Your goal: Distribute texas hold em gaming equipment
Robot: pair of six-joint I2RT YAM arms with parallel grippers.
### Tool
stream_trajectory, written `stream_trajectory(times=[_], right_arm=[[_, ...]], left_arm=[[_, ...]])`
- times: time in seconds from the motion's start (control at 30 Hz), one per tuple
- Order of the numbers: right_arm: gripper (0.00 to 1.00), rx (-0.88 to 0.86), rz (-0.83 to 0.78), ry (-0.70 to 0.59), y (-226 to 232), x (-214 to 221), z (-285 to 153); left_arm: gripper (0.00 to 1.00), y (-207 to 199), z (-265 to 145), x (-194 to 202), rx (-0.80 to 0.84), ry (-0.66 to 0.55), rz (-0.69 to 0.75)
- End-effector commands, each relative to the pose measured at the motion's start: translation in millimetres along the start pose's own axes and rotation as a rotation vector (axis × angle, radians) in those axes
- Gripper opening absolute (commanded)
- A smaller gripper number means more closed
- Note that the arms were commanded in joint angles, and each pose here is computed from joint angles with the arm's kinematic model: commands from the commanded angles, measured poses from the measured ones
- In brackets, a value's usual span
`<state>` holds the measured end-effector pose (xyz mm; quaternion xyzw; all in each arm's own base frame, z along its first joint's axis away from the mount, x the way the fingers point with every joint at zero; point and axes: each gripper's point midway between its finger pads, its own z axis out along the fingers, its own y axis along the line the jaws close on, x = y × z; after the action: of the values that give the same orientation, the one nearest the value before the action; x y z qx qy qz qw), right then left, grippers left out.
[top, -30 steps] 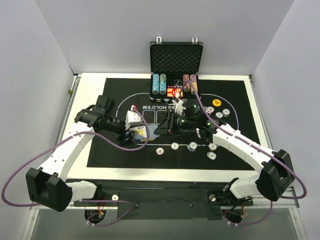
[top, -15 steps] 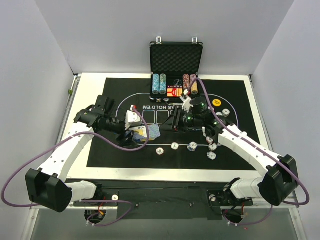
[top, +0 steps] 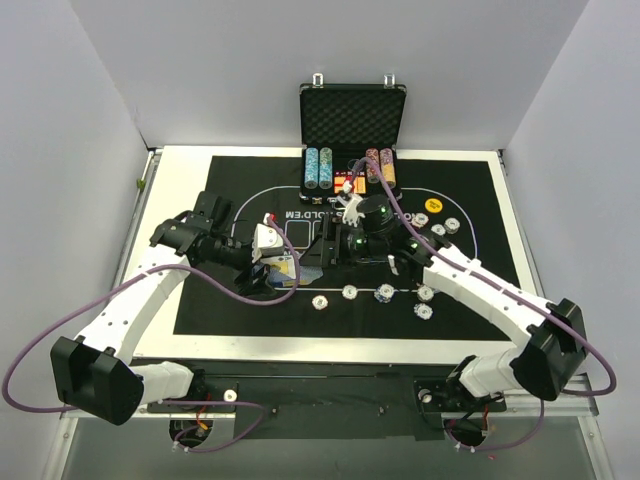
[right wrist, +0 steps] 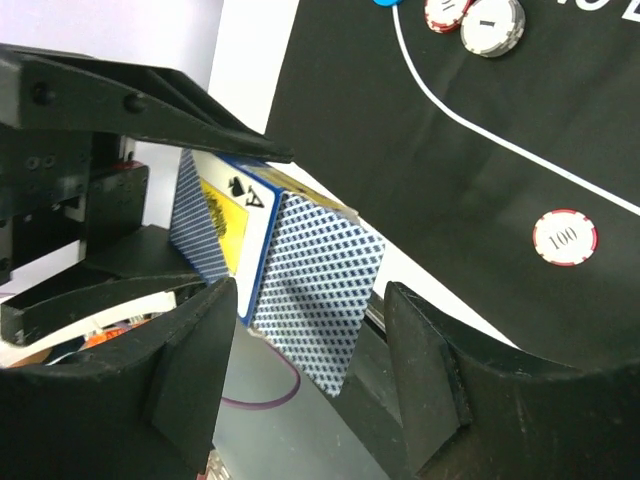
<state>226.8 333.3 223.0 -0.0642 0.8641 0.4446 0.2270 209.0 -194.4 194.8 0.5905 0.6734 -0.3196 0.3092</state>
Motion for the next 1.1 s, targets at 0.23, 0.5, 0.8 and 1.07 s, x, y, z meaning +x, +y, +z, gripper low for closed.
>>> stream_trajectory(times=[0.23,0.5,0.8,1.07], right_arm=[[0.55,0.118,-0.063,0.029,-18,7,1],[0.49,0.109,-0.043,0.001,-20,6,-4],[0.31,0.082,0.011,-0.049,-25,-4,-13],[0.19,0.06,0.049,-0.088,-29,-10,-23]], left_arm=[[0.08,0,-9,-31,-0.008,-0.092,0.071],[0.08,2,-11,-37,-0.01,-0.113,0.058],[0.08,0,-11,-37,-0.01,-0.12,0.052],[0.08,2,-10,-36,-0.013,-0.117,0.053]])
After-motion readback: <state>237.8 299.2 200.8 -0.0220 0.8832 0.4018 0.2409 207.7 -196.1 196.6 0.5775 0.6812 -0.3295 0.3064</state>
